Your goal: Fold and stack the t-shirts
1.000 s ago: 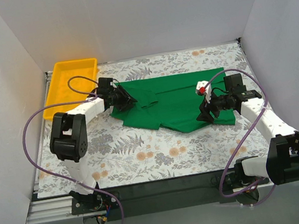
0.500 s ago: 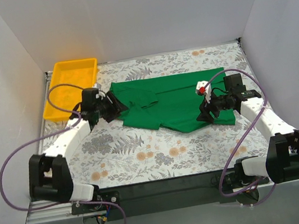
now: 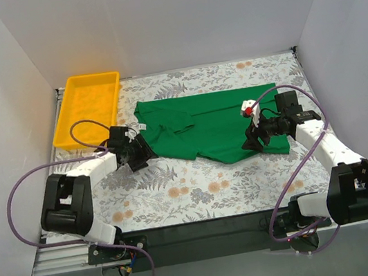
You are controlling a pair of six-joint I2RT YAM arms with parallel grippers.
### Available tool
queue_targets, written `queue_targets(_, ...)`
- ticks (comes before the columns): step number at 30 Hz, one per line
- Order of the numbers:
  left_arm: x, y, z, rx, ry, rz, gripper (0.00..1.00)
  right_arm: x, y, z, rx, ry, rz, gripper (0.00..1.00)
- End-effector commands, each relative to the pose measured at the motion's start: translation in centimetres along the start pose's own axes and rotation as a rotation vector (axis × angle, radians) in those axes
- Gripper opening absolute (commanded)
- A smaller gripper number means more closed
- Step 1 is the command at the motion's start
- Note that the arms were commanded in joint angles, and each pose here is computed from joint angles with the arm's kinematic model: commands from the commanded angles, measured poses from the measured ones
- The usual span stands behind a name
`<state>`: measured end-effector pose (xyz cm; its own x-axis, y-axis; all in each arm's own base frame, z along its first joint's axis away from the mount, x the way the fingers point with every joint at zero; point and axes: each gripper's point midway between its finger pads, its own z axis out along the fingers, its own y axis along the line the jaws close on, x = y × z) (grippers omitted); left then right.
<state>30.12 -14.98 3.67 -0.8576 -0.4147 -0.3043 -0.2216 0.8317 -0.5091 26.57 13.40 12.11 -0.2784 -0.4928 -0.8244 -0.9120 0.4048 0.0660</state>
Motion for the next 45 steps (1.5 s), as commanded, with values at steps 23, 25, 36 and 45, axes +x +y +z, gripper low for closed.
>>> queue_targets(23,-3.8,-5.3,-0.4,0.170,-0.039,0.069,0.00,0.2,0.2,0.1,-0.019,-0.008,0.002,0.66)
queue_targets(25,-3.7,-6.2,-1.4,0.209,-0.037,0.068,0.00,0.1,0.2,0.1,-0.017,-0.009,-0.003,0.66)
queue_targets(36,-3.1,-9.4,-4.4,0.341,0.010,0.055,0.00,0.2,0.2,0.1,-0.017,-0.008,0.000,0.66)
queue_targets(45,-5.5,-12.2,-3.7,0.393,0.042,0.039,0.00,0.3,0.2,0.2,-0.018,-0.004,0.001,0.66)
